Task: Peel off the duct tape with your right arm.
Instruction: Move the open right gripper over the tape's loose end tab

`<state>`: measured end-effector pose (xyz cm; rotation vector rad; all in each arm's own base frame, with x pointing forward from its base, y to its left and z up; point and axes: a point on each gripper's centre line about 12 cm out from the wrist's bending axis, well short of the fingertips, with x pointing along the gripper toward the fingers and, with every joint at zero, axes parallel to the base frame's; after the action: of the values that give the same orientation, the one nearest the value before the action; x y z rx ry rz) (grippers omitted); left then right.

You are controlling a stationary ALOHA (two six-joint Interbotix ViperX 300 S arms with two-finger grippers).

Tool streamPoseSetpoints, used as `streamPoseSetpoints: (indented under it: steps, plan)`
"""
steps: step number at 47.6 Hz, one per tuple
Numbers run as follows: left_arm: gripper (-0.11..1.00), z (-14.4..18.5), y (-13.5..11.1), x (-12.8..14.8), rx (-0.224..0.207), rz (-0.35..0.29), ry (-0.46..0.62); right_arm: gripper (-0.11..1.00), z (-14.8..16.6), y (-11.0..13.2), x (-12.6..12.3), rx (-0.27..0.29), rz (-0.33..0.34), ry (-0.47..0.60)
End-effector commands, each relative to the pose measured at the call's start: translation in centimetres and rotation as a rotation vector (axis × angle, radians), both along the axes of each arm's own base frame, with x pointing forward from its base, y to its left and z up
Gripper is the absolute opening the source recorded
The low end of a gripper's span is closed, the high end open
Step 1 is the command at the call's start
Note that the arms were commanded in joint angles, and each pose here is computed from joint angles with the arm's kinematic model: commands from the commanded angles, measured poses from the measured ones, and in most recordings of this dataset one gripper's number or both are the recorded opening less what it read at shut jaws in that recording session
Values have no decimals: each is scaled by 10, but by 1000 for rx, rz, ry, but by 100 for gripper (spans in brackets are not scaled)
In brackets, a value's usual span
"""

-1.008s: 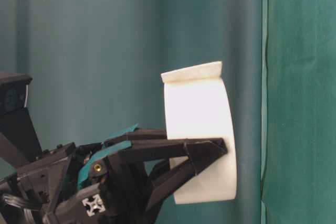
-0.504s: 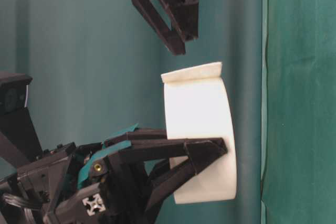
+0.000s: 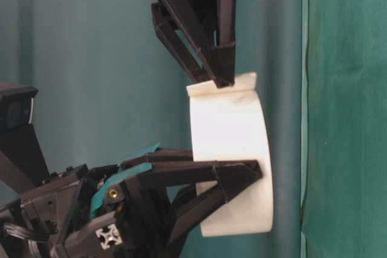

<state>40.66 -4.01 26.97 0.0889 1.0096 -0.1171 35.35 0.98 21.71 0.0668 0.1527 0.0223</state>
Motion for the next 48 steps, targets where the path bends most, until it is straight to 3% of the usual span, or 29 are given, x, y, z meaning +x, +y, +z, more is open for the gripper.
streamPoseSetpoints:
  steps: [1,48]
  plan:
    - [21,17,2,1,2,0,-49,68,11,1,6,3,3,-38]
    - [21,13,-12,-6,0,-33,-32,67,7,-2,-9,32,-25,-25]
